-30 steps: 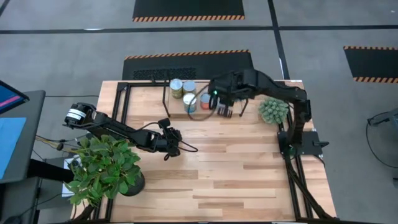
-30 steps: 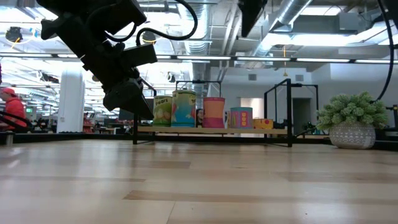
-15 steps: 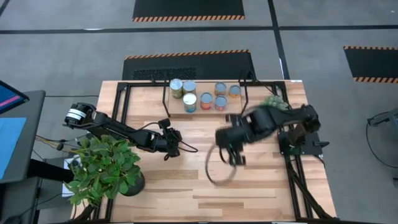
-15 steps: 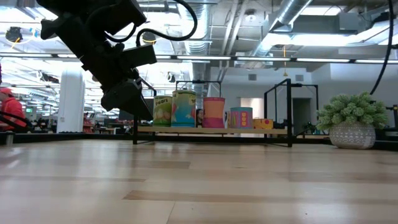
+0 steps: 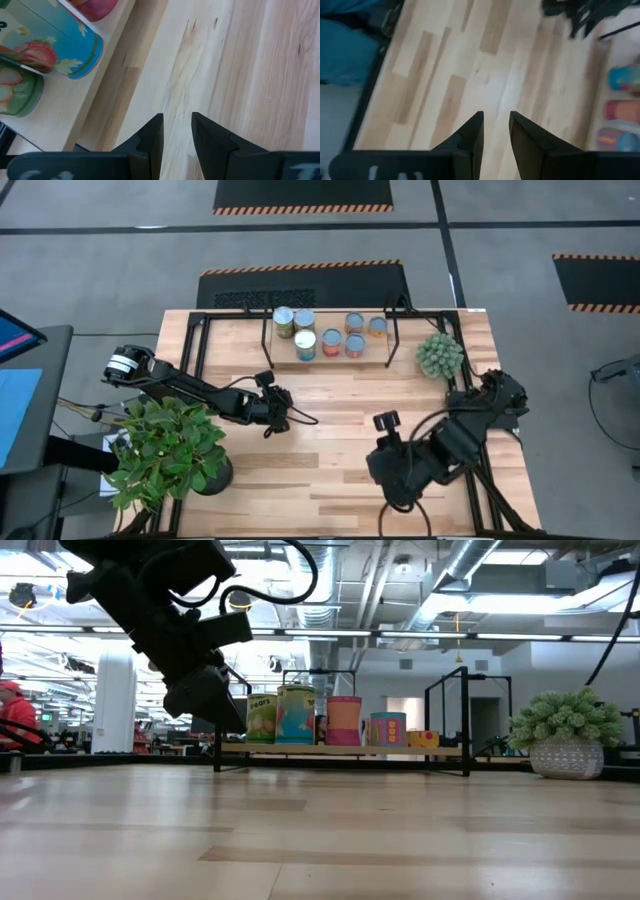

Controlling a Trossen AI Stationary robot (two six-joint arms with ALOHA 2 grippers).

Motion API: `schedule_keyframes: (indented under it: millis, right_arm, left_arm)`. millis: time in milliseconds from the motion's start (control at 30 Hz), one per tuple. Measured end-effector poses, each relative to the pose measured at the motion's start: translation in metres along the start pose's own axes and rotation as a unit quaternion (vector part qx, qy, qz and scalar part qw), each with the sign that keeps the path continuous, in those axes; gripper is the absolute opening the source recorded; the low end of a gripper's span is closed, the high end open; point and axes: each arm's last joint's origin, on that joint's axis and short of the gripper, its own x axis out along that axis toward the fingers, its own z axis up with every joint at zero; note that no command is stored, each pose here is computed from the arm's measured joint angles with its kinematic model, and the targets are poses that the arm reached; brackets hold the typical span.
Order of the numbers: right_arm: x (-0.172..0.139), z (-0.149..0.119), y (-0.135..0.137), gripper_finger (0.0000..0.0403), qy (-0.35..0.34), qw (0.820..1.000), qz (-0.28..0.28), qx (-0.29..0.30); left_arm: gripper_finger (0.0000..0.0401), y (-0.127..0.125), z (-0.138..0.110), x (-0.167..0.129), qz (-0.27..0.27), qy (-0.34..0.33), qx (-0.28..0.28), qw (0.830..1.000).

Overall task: Pick and place cans onto a shelf
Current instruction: Adjust the canned oranges on the shelf

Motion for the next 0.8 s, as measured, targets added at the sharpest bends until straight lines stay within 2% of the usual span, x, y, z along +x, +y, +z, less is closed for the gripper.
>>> schedule_keyframes:
  millis: [200,433,600,800]
  right_arm:
    - [0.002,0.002,0.018,0.0116,-0.021,1.0,-0.017,0.007]
    - [0.028,0.014,0.026,0.0116,-0.018,0.999,-0.05,0.004]
    - [0.053,0.021,0.033,0.0116,0.009,1.0,-0.03,-0.002]
    - [0.049,0.021,0.034,0.0116,-0.001,1.0,-0.03,-0.002]
  left_arm:
    - [0.0093,0.0,0.0,0.0,0.0,-0.001,-0.001,1.0]
    - [0.0093,-0.001,0.0,0.0,-0.013,0.002,-0.001,1.0]
    - [0.0093,-0.001,0.0,0.0,-0.014,0.002,-0.001,1.0]
    - [0.0093,-0.001,0.0,0.0,-0.014,0.002,-0.001,1.0]
